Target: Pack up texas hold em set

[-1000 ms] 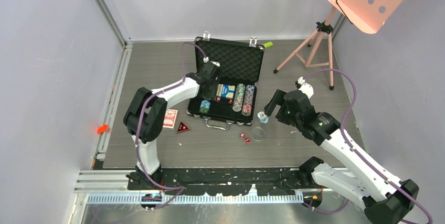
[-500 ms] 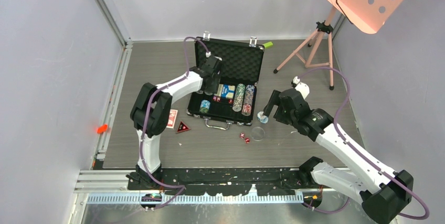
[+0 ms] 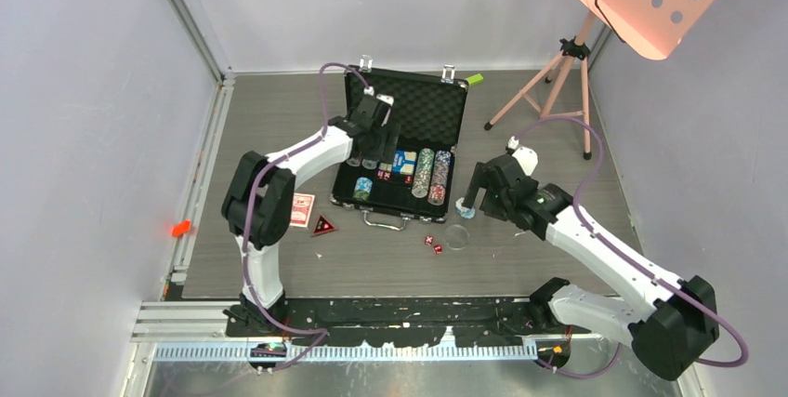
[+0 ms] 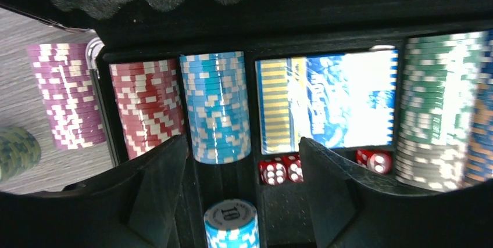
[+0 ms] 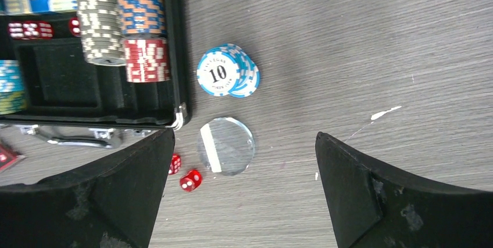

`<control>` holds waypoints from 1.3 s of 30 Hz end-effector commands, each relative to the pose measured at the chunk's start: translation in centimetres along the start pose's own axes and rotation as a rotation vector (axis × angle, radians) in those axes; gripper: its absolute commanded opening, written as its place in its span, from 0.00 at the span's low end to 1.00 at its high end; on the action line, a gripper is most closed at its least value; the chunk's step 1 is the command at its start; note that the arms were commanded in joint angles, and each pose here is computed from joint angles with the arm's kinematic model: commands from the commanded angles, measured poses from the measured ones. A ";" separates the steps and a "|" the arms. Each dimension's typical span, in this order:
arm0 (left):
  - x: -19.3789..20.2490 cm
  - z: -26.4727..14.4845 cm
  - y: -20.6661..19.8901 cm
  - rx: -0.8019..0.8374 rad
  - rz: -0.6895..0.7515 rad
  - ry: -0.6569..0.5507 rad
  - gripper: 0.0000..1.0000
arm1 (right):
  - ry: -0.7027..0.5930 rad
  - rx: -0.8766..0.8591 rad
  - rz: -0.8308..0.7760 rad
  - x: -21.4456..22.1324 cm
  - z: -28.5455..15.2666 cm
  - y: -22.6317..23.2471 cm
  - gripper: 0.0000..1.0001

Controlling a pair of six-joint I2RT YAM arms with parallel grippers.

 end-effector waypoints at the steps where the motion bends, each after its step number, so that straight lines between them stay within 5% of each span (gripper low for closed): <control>1: -4.3 -5.1 -0.3 0.072 -0.002 -0.145 0.77 | -0.020 0.059 -0.019 -0.7 1.0 -0.2 0.98; 4: -4.8 -7.2 -0.6 0.103 -0.001 -0.173 0.90 | 0.013 0.056 -0.026 0.1 2.0 0.1 0.99; 11: -5.1 -12.4 -1.8 0.234 0.002 -0.211 0.98 | 0.087 0.044 0.014 1.4 3.8 1.6 1.00; 27: -0.2 -18.9 -1.5 0.325 -0.059 -0.272 0.99 | -0.034 0.280 0.456 -1.7 5.3 0.8 0.99; 39: 2.9 -20.6 -1.0 0.346 -0.080 -0.293 1.00 | -0.014 0.376 0.539 -1.6 7.0 1.3 0.97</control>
Point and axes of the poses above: each gripper's point midway between its finger pads, its own z axis out along the fingers, its own y axis along the line the jaws close on, x = y × z, the point moved 1 cm from there along -z, back along the fingers, and after that the axes turned 4 degrees about z, right-handed, at the moved point
